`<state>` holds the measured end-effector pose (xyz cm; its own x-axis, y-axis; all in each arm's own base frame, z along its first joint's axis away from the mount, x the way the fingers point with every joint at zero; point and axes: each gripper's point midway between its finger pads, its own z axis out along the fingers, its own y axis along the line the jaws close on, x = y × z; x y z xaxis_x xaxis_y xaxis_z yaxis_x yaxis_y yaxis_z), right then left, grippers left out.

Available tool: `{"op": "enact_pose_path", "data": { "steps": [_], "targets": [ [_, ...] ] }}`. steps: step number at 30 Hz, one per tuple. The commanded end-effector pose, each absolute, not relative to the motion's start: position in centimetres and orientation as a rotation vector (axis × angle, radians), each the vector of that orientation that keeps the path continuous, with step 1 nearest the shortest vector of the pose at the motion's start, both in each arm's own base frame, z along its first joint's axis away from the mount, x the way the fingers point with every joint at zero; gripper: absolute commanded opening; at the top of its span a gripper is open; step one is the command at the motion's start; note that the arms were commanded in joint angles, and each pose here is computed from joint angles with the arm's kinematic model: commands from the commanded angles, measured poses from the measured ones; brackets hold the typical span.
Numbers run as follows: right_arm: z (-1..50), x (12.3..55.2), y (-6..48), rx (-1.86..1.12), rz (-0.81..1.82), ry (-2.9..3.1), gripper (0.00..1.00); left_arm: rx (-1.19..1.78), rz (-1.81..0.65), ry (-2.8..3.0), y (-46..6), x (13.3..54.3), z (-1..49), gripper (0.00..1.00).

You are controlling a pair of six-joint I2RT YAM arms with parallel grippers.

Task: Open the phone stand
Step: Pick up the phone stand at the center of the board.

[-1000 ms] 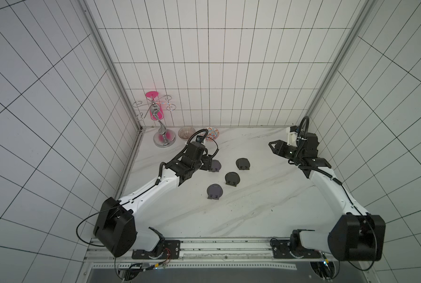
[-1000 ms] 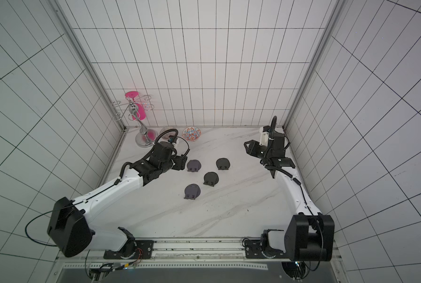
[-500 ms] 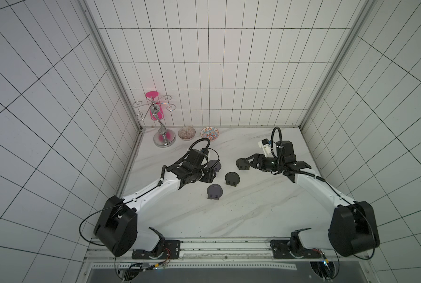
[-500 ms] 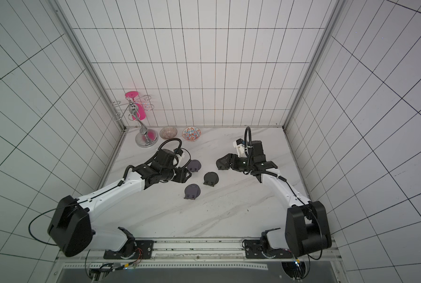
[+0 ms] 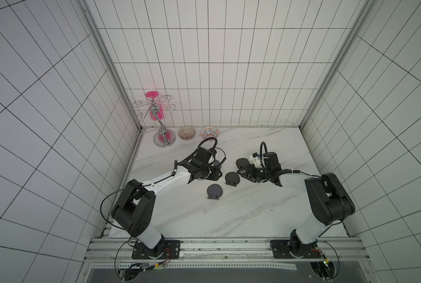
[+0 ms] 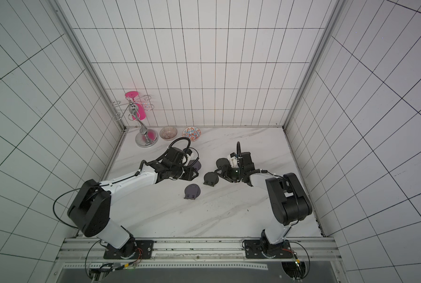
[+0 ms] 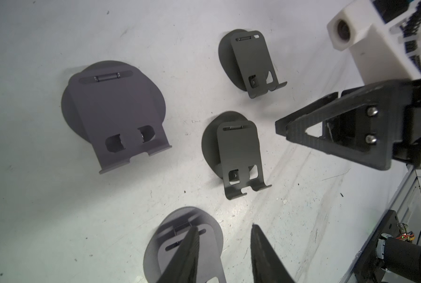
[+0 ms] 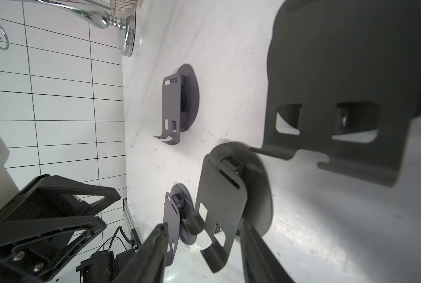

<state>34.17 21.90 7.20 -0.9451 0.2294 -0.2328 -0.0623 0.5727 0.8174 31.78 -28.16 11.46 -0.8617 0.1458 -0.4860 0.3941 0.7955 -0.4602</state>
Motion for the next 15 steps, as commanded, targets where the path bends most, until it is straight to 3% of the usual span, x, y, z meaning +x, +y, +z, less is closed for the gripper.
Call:
{"op": "enact_pose_path", "data": {
  "steps": [1,15],
  "targets": [
    [8.1,35.3,22.7,0.105,1.334,2.444,0.51,0.423,-0.855,2.495,-30.0,32.8,12.5,0.36],
    [6.7,36.0,23.4,0.114,1.386,2.437,0.5,0.455,-0.859,2.546,-32.3,33.6,9.2,0.35]
  ]
}}
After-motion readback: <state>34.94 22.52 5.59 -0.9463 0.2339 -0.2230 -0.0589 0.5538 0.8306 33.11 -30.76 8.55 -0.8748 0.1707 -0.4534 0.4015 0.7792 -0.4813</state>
